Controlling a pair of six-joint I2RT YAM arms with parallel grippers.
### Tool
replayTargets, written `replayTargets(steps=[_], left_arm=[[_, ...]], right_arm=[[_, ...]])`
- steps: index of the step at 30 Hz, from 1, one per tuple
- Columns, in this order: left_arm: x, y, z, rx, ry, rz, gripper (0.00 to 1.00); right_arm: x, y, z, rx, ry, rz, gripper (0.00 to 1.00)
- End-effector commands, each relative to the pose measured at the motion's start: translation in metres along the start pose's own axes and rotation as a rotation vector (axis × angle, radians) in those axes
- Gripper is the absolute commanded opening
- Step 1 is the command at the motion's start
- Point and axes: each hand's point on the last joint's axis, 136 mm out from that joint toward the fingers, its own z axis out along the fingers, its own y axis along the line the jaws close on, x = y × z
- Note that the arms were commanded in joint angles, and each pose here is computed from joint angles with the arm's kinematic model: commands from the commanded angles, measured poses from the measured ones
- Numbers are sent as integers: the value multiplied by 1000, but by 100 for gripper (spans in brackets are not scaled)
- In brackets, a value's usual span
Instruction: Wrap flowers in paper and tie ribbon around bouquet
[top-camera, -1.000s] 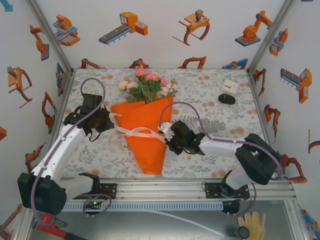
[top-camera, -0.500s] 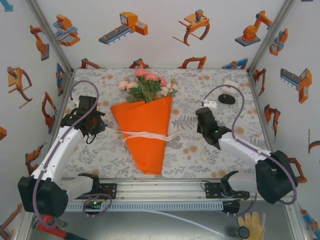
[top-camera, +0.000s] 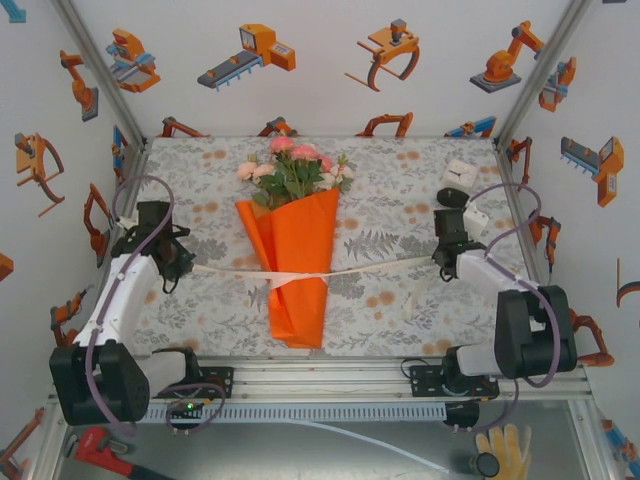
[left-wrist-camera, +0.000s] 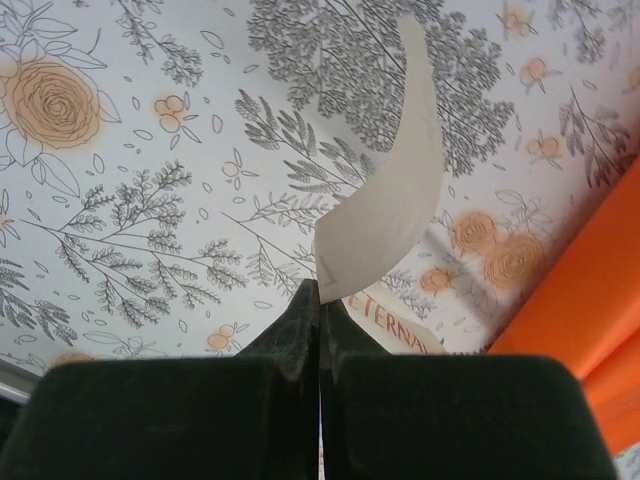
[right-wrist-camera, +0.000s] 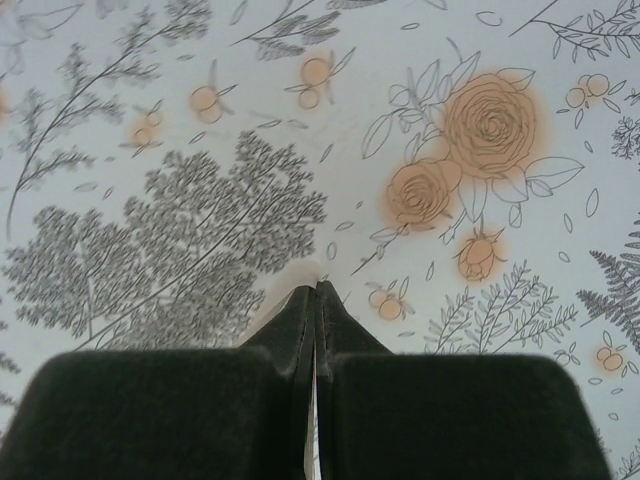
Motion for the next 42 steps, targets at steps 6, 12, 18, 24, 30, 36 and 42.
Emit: replayTargets(steps=[6,12,18,24,30,36,42], left_arm=[[-3,29,28,-81,12,-157,0],[-7,60,39,-84,12,-307,0],[-4,52,55,-18,71,-350,0],[-16,25,49,109,70,-330,40],[-42,9,-5,201,-52,-250,73],[20,-133,-99,720,-93,624,72],[124,-136,-91,793,-30,1414,64]], right_arm=[[-28,11,17,-46,14,142,0],[-47,-48,28,73,5,372,0],[-69,-74,21,79,-51,452,0],[-63,2,17,-283,143,246,35],[-99,33,-61,-537,-133,173,56],[-41,145,-148,-823,-279,-649,54],[114,190,-194,-1245,-206,-1391,52]])
